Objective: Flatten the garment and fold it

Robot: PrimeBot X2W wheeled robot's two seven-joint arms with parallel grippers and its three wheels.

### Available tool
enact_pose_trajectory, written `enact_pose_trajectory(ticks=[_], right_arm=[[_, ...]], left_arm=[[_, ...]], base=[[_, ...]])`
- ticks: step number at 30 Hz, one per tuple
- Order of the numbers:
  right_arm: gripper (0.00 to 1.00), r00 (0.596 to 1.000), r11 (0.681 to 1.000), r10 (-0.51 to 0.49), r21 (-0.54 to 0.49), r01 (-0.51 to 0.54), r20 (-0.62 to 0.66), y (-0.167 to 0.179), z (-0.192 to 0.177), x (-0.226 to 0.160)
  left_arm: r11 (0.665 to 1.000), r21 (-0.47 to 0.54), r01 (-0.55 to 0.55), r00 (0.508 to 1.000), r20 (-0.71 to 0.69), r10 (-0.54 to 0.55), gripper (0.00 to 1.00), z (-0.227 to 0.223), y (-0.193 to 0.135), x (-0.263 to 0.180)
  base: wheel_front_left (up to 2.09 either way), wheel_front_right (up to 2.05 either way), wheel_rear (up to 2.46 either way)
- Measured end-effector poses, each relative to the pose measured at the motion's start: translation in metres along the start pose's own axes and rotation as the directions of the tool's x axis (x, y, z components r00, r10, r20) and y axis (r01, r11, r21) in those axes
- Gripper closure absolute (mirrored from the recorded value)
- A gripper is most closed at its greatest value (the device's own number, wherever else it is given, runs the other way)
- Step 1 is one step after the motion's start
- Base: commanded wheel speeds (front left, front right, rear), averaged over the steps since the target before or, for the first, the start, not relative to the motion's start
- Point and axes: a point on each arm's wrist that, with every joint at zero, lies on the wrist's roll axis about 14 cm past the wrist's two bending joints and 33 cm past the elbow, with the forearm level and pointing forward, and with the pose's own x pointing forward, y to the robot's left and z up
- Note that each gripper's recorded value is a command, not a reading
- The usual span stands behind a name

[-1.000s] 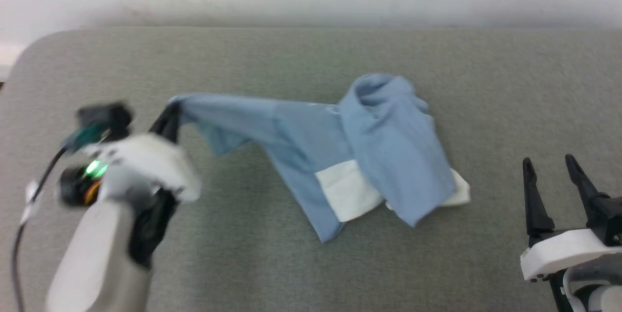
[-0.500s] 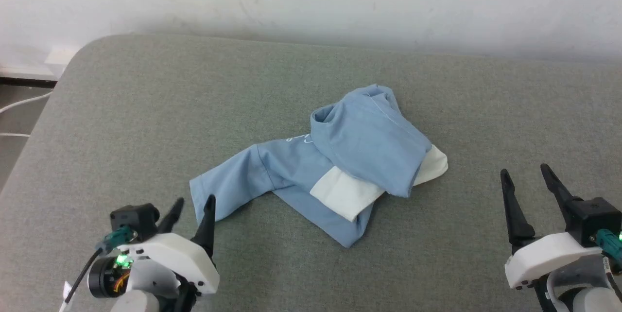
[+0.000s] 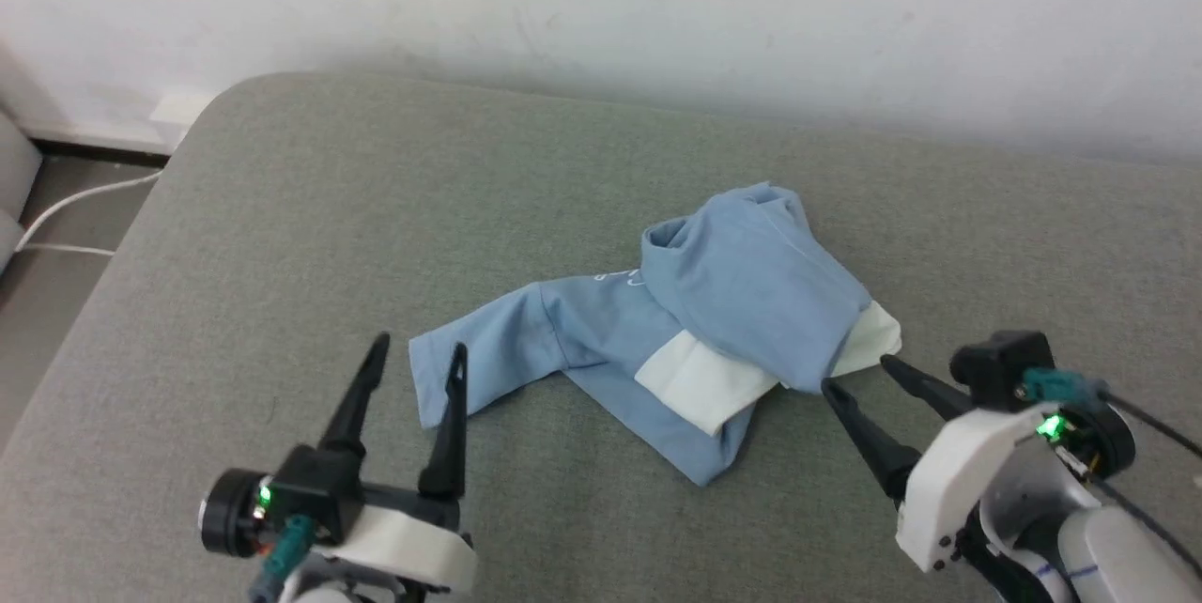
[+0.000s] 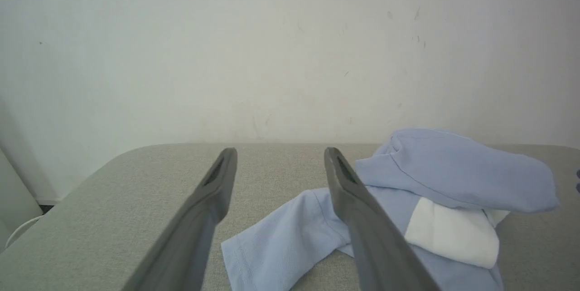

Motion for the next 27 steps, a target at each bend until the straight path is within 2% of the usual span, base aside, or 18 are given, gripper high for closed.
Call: enact_pose_trajectory(ticks=[6,10,17,18,19,20,27], right_arm=[[0.00,0.989,0.994,0.108,0.004,-0.108,-0.097,0.017,0.003,0.023],[0.00,0.979,0.991,0.132,0.020,-0.131,-0.154,0.018,-0.003,0.037],[0.00,0.973,0.989,0.144,0.008,-0.145,-0.181,0.014,-0.007,0.063],[0.12,0.972,0.989,0.149,0.006,-0.151,-0.180,0.015,-0.007,0.066],[0.80,0.972,0.988,0.155,0.005,-0.157,-0.177,0.017,-0.007,0.069],[1.00,0.973,0.987,0.161,0.003,-0.163,-0.168,0.018,-0.006,0.071],[1.00,0.984,0.985,0.160,-0.045,-0.164,-0.071,0.015,0.013,0.071]], left_arm=[[1.000,-0.020,-0.006,0.999,-0.038,0.005,0.00,-0.012,-0.007,-0.014],[0.999,-0.025,-0.028,0.998,-0.050,0.027,0.00,-0.015,-0.003,-0.016],[0.997,-0.039,-0.063,0.995,-0.079,0.059,0.00,-0.024,0.005,-0.015],[0.997,-0.041,-0.065,0.995,-0.082,0.061,0.00,-0.025,0.006,-0.014],[0.997,-0.038,-0.068,0.994,-0.083,0.065,0.00,-0.026,0.007,-0.013],[0.997,-0.038,-0.068,0.994,-0.086,0.064,0.00,-0.027,0.007,-0.012],[0.996,-0.053,-0.070,0.992,-0.108,0.064,0.00,-0.035,0.008,-0.011]], base=[[0.00,0.00,0.00],[0.00,0.00,0.00],[0.00,0.00,0.00],[0.00,0.00,0.00],[0.00,0.00,0.00],[0.00,0.00,0.00],[0.00,0.00,0.00]])
